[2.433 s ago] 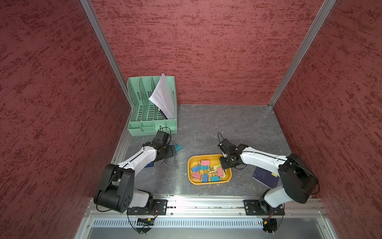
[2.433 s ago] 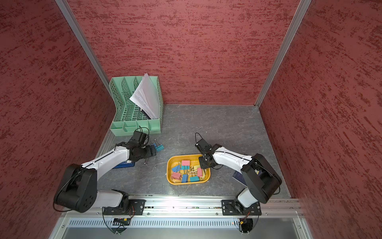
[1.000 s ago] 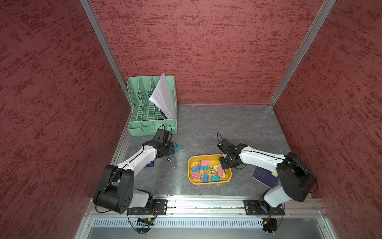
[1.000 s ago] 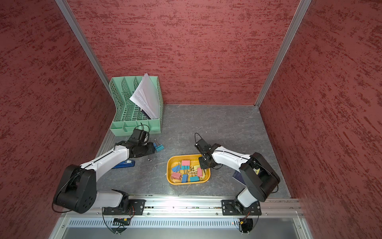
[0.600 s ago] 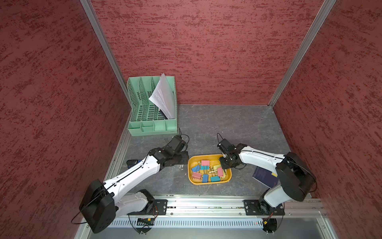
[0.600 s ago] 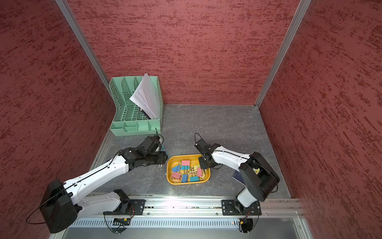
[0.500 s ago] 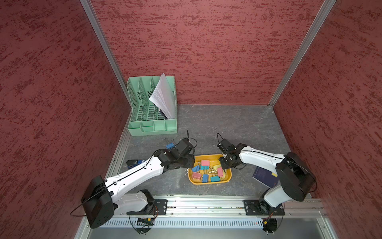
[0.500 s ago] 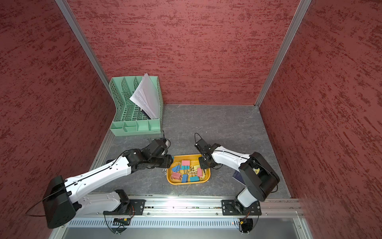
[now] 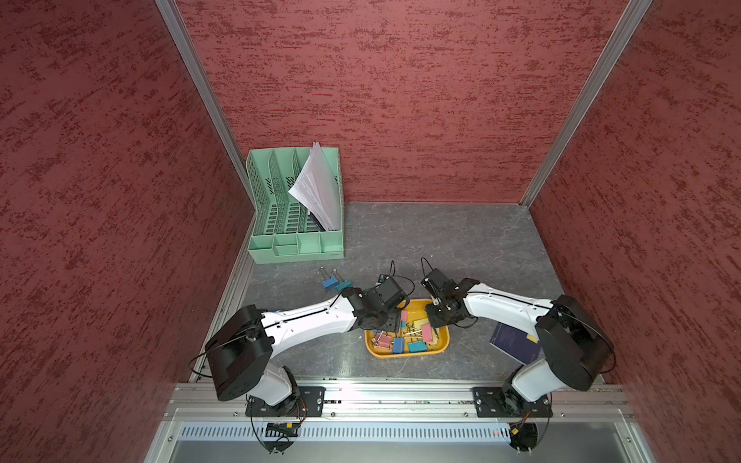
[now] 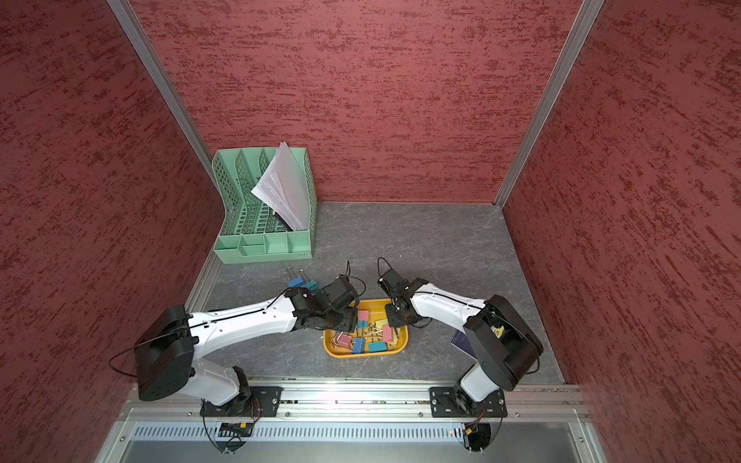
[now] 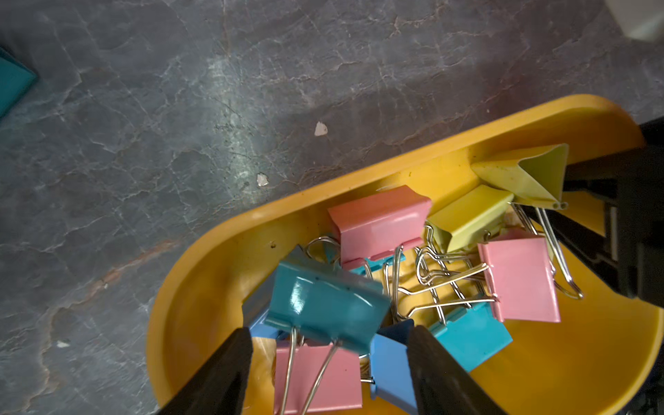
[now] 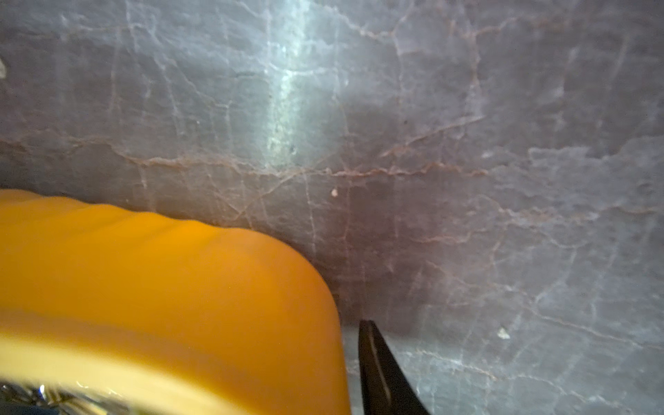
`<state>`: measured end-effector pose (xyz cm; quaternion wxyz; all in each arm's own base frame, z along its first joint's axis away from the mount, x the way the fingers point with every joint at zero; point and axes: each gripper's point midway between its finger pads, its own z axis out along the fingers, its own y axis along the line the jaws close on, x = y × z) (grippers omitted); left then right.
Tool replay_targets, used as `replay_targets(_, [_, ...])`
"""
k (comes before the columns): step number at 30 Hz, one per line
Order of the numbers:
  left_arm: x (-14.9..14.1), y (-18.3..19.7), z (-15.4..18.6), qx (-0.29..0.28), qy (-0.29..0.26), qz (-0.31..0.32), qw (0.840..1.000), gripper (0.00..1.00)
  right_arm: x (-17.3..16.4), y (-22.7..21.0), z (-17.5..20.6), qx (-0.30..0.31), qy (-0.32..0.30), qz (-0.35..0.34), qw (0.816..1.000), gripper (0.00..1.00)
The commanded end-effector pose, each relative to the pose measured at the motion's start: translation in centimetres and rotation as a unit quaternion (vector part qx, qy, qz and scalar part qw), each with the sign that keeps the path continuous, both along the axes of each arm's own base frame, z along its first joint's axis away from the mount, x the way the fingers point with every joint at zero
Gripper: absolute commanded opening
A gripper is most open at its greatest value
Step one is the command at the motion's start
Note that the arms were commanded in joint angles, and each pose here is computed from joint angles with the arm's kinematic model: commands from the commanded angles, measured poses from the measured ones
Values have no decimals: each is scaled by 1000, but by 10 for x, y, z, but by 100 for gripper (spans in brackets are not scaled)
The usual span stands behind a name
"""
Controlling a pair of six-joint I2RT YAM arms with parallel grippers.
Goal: Put the binder clips in the storage box
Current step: Place the binder clip in the storage box, then pick up the binder clip at the center of the board.
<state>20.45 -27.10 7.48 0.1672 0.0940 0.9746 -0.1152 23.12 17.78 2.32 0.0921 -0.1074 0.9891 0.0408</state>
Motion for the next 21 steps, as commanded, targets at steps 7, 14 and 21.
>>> replay_targets(7, [16,24,64,-36,-89,60,994,100,3,0,5,8,-10,-3,1000,33])
replay_targets(14, [42,78,93,-51,-135,128,981,79,4,2,2,9,-7,-2,1000,33])
replay_targets(21, [101,103,51,-50,-109,162,980,28,5,4,2,12,-5,-1,1000,32])
